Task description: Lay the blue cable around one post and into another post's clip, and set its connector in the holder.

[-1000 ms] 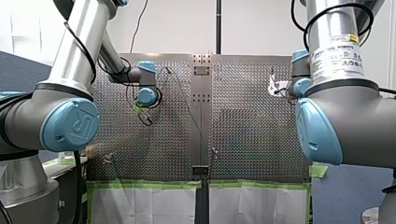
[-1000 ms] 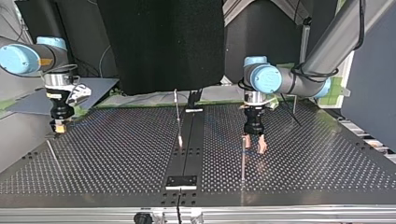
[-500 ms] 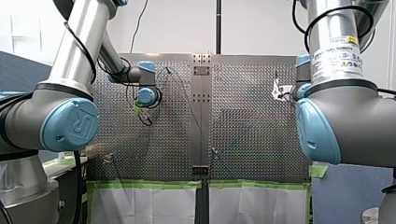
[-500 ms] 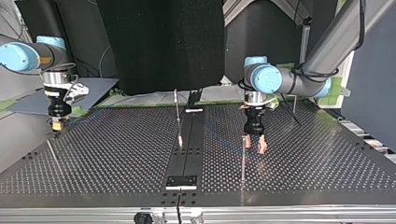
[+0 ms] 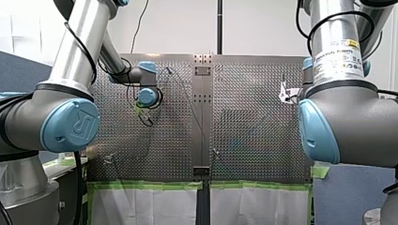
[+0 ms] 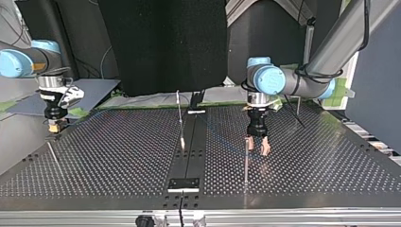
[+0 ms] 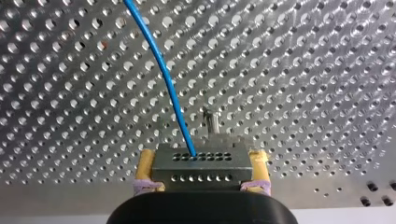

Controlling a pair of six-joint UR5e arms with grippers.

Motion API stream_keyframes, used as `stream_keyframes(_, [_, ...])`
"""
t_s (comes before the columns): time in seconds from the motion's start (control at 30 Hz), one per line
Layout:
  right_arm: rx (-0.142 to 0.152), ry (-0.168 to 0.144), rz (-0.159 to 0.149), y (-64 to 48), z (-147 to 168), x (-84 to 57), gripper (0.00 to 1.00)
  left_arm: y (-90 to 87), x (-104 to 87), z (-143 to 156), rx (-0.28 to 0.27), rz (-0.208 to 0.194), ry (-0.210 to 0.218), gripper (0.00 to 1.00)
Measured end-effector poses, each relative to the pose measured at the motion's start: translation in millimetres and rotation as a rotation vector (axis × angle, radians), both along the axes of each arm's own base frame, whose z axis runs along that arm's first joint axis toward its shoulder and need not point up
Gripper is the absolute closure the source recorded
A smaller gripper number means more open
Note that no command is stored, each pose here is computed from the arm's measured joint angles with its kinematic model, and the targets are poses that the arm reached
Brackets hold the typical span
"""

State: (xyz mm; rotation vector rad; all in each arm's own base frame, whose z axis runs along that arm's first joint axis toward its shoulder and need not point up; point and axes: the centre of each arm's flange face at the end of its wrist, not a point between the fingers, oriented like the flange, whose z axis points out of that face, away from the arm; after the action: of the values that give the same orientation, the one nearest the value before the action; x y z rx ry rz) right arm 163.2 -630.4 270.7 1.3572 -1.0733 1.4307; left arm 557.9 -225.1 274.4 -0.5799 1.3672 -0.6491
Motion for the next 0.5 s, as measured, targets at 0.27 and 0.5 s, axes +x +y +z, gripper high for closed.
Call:
stream_keyframes(0.27, [0.044,0.009,-0.011,3.8,7,-15.4,1.0,0.1,-0.4,0,0.001,0.0,0.004,0.01])
stream_keyframes(0.5, [0.068,0.033,-0.007,-0.6,11,-20.1,1.0,-1.0,-0.9,-1,0.005,-0.001,0.005,0.01])
